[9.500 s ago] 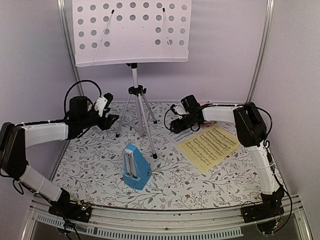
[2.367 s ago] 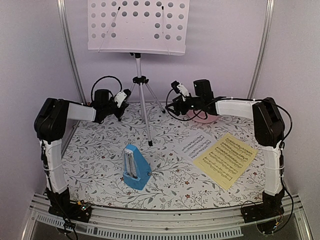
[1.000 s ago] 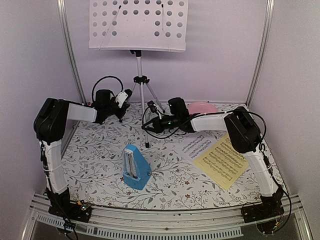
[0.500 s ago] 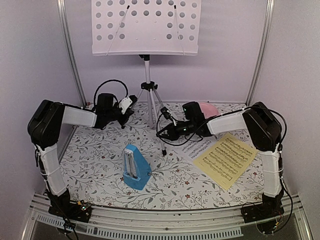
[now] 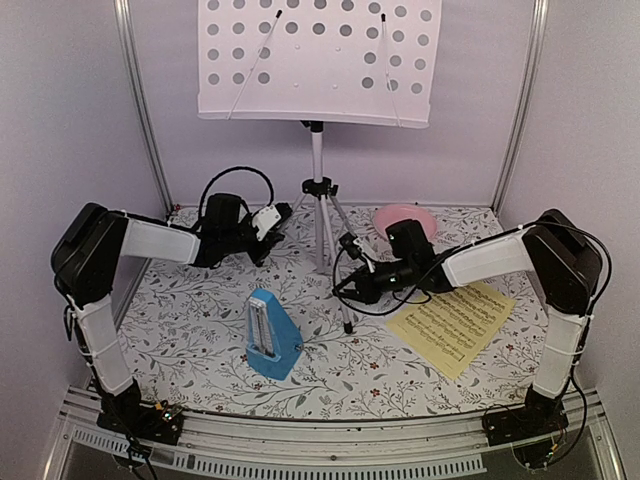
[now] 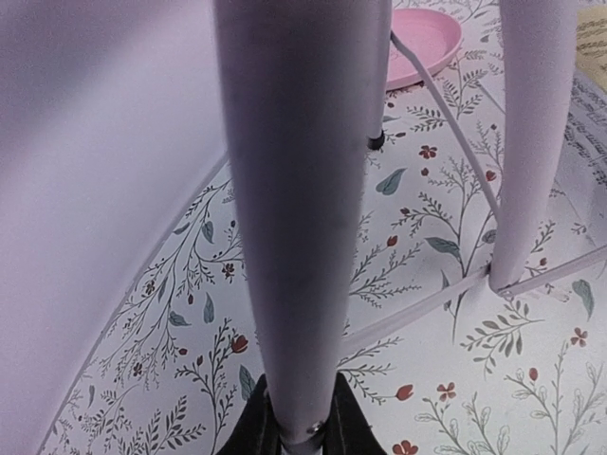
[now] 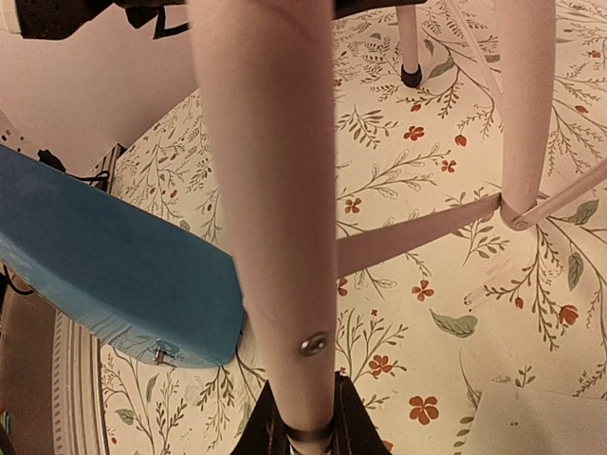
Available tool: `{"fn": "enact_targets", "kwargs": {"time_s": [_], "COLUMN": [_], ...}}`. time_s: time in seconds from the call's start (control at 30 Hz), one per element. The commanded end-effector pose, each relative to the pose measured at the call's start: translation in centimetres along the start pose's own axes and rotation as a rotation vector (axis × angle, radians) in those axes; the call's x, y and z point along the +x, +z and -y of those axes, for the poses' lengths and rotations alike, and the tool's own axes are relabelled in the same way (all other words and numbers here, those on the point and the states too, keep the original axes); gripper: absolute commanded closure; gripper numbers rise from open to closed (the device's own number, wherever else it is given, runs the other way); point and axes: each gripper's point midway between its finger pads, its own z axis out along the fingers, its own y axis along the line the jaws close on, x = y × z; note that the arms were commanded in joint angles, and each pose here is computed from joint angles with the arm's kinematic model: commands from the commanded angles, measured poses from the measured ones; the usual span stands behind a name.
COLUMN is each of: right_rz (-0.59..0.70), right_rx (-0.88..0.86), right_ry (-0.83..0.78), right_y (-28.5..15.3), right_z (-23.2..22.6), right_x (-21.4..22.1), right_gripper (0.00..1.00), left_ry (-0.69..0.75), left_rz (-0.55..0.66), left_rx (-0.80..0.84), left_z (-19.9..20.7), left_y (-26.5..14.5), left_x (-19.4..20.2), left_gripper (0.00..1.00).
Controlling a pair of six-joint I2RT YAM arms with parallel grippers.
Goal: Set up the instrument practice props
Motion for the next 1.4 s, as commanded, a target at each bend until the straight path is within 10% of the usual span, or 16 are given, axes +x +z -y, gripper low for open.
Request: {"fn": "enact_targets", "kwargs": {"time_s": [0.0,0.9,1.37], "right_rz": [-0.087,-0.132,-0.085], "right_rx": [-0.018,-0.077,-0.023], "right_ry": [0.135,0.101,0.067], "right_y": [-0.9,1.6,0.0], "right_z": [-1.6,-4.6,-5.0], "right_x": [3.2,3.7,0.5], "right_gripper": [1.0,0.92,0.32], "left_ry": [0.026,0.054,0.04], "left_rz": [-0.042,-0.091,-0.058], "left_rx": [0.003,0.088,0.127], "left_z": [0.6,2.3,3.6], "left_y": [0.8,2.3,-0.9], "left_x": [0.9,2.5,0.7], "left_gripper": [1.0,0.9,0.46]}}
